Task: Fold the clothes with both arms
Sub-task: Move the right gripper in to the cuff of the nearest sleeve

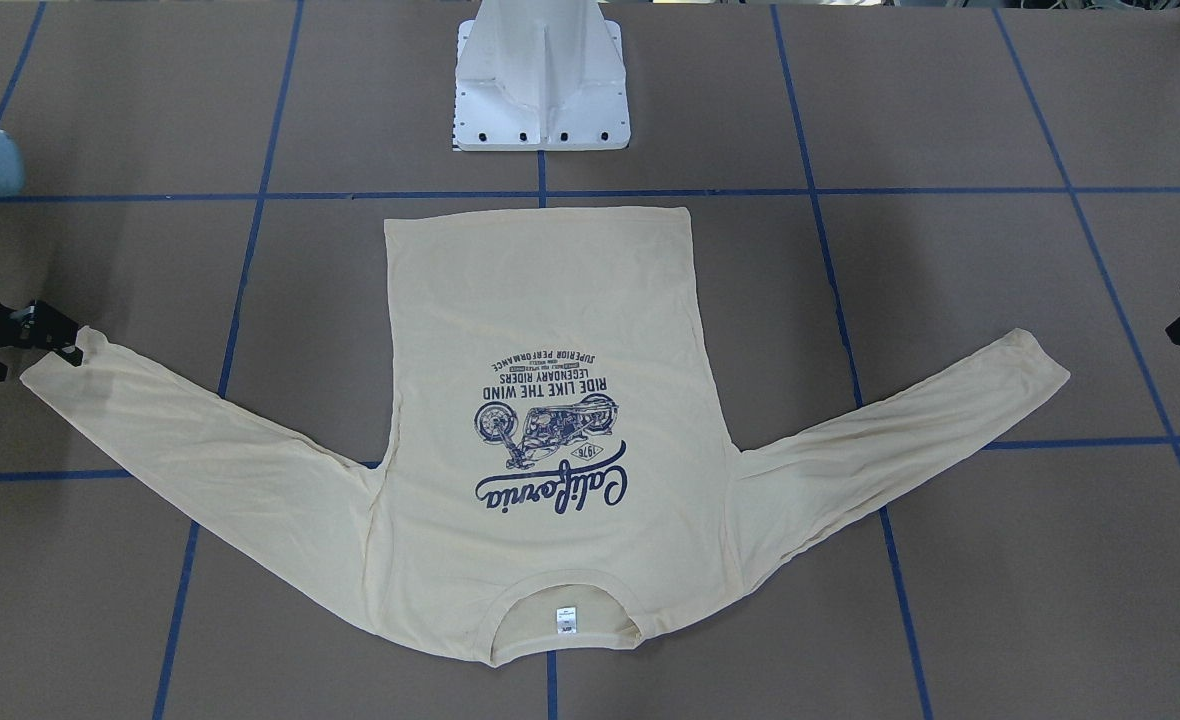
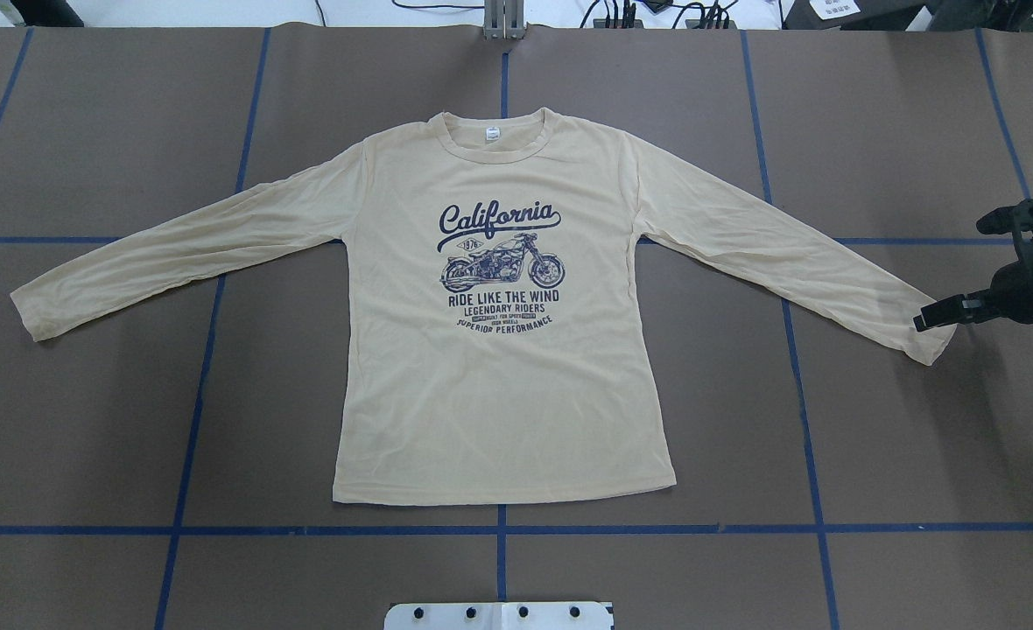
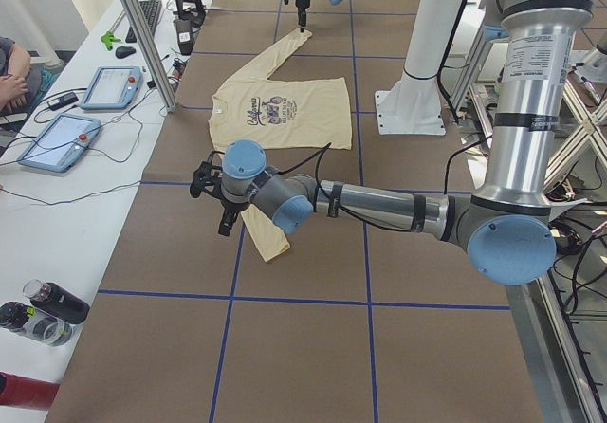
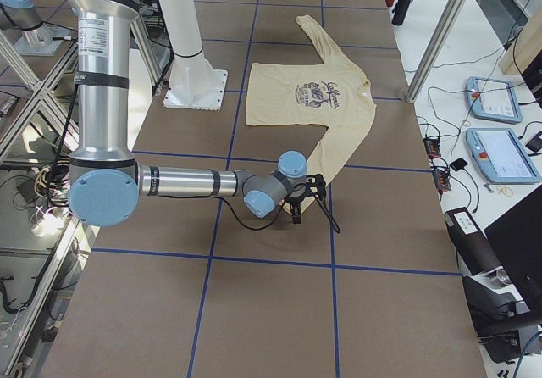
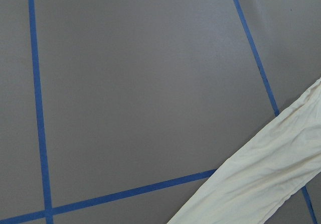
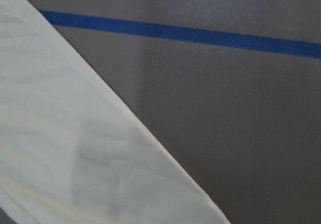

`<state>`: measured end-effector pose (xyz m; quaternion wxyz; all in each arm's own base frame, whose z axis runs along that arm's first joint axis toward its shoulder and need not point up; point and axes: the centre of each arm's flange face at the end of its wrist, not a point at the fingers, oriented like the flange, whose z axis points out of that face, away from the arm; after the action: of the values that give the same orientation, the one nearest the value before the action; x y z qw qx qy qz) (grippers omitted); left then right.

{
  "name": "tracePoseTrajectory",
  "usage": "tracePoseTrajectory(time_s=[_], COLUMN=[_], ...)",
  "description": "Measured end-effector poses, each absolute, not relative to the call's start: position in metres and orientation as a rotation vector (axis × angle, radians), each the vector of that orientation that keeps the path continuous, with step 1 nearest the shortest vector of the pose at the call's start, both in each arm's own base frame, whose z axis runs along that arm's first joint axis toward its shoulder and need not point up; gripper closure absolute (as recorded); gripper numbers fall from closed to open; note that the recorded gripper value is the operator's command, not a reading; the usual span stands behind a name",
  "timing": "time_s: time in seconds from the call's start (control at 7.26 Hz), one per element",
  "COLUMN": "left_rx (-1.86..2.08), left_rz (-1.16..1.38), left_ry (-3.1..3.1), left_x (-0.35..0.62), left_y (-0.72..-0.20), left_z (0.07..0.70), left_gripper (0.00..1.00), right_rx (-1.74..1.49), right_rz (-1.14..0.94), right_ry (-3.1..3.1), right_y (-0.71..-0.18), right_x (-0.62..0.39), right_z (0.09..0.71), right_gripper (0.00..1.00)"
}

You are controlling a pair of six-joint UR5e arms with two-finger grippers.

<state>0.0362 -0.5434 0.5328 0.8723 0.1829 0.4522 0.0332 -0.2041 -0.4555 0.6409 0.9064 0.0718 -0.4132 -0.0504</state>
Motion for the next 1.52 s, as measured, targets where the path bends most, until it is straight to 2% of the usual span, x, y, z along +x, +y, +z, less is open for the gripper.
tracePoseTrajectory(time_s=[0.14,0.55,0.83,1.1,1.52], left_rx=[0.383,0.382,0.382,0.383,0.383], left_rz=[0.070,0.069,0.069,0.070,0.069], left_ry=[0.945,0.945,0.946,0.947,0.947], left_x=[0.0363,0.0362,0.0363,0.0363,0.0363], left_y=[-0.5434,-0.5434,-0.5433,-0.5432,-0.5432], left_z=[0.5324,0.5322,0.5316,0.5311,0.5309], left_gripper=[0.00,0.00,0.00,0.00,0.00], right_rx=[0.145,0.138,0.136,0.134,0.128], right_rz=[-0.103,-0.099,-0.099,-0.097,-0.095], right_ry=[-0.853,-0.849,-0.848,-0.848,-0.845], right_y=[-0.4553,-0.4553,-0.4553,-0.4547,-0.4545], right_x=[-0.2041,-0.2039,-0.2039,-0.2032,-0.2033], right_z=[0.6412,0.6423,0.6429,0.6435,0.6461], right_gripper=[0.12,0.22,0.21,0.28,0.27])
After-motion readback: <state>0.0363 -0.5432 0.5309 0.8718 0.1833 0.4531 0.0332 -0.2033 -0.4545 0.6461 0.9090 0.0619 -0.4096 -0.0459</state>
